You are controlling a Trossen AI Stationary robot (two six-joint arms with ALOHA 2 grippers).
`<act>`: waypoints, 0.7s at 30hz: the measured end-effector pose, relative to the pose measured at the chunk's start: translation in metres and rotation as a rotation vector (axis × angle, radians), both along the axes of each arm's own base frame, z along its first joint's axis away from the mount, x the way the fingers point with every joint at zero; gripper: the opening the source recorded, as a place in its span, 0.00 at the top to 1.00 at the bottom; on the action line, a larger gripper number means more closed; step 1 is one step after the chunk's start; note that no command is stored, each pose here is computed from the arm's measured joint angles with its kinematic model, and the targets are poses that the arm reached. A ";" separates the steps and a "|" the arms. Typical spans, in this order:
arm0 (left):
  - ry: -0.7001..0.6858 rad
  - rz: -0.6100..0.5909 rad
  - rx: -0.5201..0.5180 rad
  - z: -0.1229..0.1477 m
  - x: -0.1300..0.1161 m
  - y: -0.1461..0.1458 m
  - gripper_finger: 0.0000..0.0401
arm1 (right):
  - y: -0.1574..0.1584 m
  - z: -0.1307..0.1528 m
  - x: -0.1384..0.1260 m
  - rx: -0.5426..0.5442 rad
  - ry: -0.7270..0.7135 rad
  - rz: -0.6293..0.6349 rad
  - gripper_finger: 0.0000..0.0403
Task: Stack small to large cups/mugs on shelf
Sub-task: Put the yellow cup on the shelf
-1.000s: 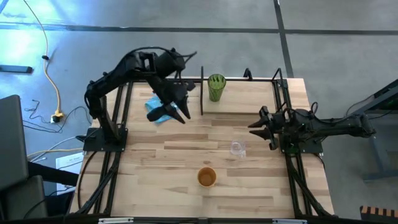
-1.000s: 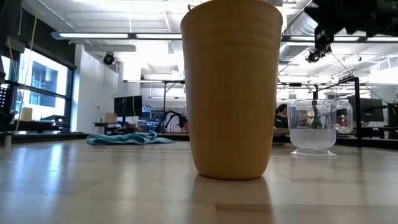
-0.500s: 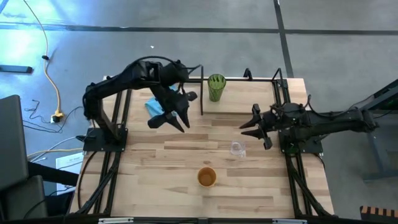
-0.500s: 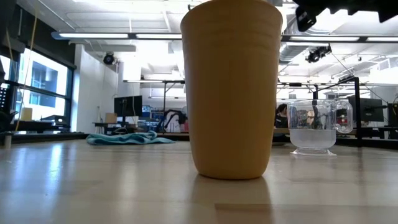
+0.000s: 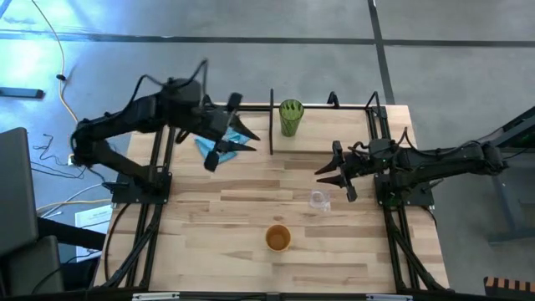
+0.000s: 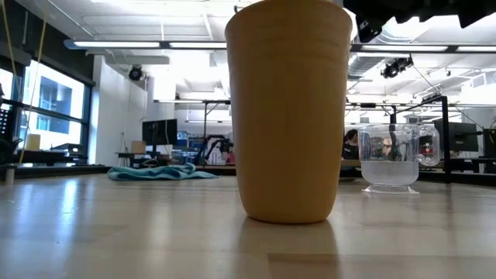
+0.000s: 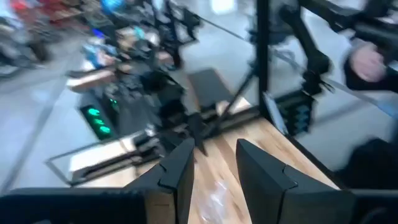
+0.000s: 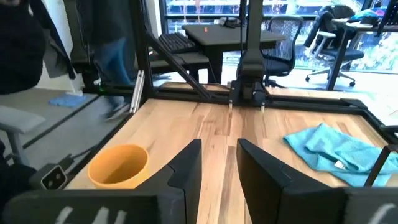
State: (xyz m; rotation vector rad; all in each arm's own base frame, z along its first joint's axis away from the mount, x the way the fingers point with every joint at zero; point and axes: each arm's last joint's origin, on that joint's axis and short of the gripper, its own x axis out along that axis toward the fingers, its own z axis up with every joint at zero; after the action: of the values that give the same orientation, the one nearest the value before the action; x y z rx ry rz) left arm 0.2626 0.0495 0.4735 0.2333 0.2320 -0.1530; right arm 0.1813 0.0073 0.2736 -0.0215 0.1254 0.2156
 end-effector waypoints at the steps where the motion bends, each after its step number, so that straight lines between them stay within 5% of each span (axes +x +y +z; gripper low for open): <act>1: -0.031 0.027 0.008 -0.004 -0.003 -0.002 0.73 | 0.000 0.000 0.001 -0.001 -0.005 -0.007 0.77; 7: -0.159 0.149 0.024 -0.040 -0.030 -0.011 0.73 | -0.003 -0.001 0.001 0.021 0.009 -0.093 0.77; 16: -0.250 0.229 -0.038 -0.097 -0.047 -0.022 0.73 | 0.003 -0.012 0.008 0.243 0.173 -0.073 0.77; 21: -0.229 0.231 -0.066 -0.119 -0.044 -0.022 0.73 | 0.025 -0.001 0.036 0.192 0.308 0.026 0.77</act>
State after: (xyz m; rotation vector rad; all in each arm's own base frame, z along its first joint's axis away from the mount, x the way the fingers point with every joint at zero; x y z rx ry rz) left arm 0.2183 0.0276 0.3550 0.1555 0.0252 0.0955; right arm 0.2174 0.0319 0.2725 0.2016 0.4108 0.2553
